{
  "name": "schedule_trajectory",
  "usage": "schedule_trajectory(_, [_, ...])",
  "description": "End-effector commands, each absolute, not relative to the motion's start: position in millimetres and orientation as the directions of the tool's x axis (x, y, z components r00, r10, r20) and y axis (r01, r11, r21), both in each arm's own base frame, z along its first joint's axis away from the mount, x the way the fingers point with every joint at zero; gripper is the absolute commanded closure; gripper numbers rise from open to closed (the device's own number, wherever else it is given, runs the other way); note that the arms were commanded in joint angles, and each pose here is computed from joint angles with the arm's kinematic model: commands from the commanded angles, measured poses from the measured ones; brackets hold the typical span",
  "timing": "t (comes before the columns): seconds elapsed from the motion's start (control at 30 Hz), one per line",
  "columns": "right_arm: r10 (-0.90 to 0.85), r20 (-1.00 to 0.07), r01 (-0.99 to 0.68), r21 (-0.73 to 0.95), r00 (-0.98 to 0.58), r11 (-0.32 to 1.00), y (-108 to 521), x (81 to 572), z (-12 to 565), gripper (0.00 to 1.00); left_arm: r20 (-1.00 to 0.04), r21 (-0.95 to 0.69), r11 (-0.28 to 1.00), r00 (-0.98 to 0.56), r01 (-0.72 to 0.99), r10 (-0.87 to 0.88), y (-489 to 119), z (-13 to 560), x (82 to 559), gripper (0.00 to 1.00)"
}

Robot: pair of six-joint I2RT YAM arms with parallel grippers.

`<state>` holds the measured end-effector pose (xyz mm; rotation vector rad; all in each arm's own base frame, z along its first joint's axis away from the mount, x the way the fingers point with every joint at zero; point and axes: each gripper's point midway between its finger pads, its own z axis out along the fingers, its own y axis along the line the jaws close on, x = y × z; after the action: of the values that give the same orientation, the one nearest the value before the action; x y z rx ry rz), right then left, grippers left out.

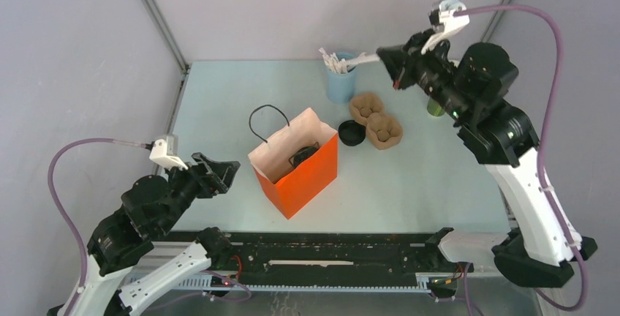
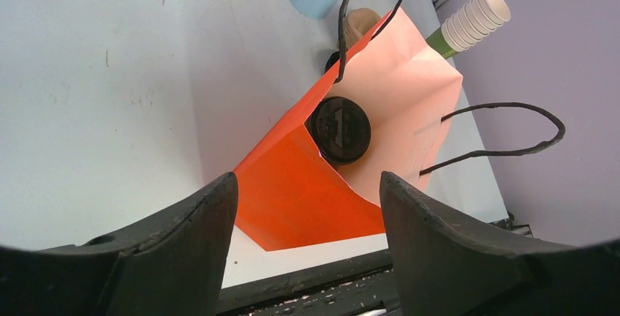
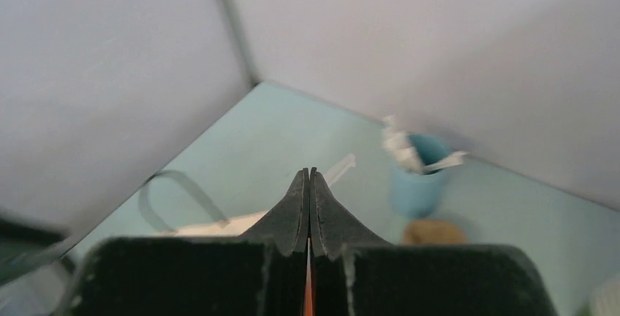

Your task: Pack the takeout coffee

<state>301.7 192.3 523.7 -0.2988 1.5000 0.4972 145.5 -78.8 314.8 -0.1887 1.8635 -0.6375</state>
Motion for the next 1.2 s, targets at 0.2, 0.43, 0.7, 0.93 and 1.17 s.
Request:
schedule_trajectory(0.2, [-0.025,-0.941,-0.797,0.270,-0.336,0.540,288.7,209.2,446.1,1.00,-0.817,-0.530,0.831,-0.367,0.170,-0.446,-74.6,324.7,142.8,0.24])
schedule_trajectory(0.43, [-0.181,-0.889,-0.813,0.279,-0.420,0.511,323.8,201.2,401.8,1.00,-0.820,-0.524,0.837,-0.364,0.161,-0.443,-72.9,325.8,143.8,0.22])
schedule_trajectory(0.7, [-0.260,-0.851,-0.851,0.332,-0.456,0.407,398.7,188.3,385.8,0.86,-0.826,-0.510,0.845,-0.366,0.160,-0.429,-75.1,327.0,146.9,0.20])
schedule_trajectory(0.93, [-0.279,-0.851,-0.828,0.271,-0.444,0.490,394.5,202.1,407.0,0.41,-0.831,-0.505,0.848,-0.356,0.159,-0.428,-73.0,328.2,147.1,0.16])
schedule_trajectory(1.17, [-0.179,-0.912,-0.768,0.191,-0.369,0.611,319.7,196.6,447.2,0.21,-0.851,-0.478,0.862,-0.333,0.168,-0.407,-70.0,338.2,149.0,0.12])
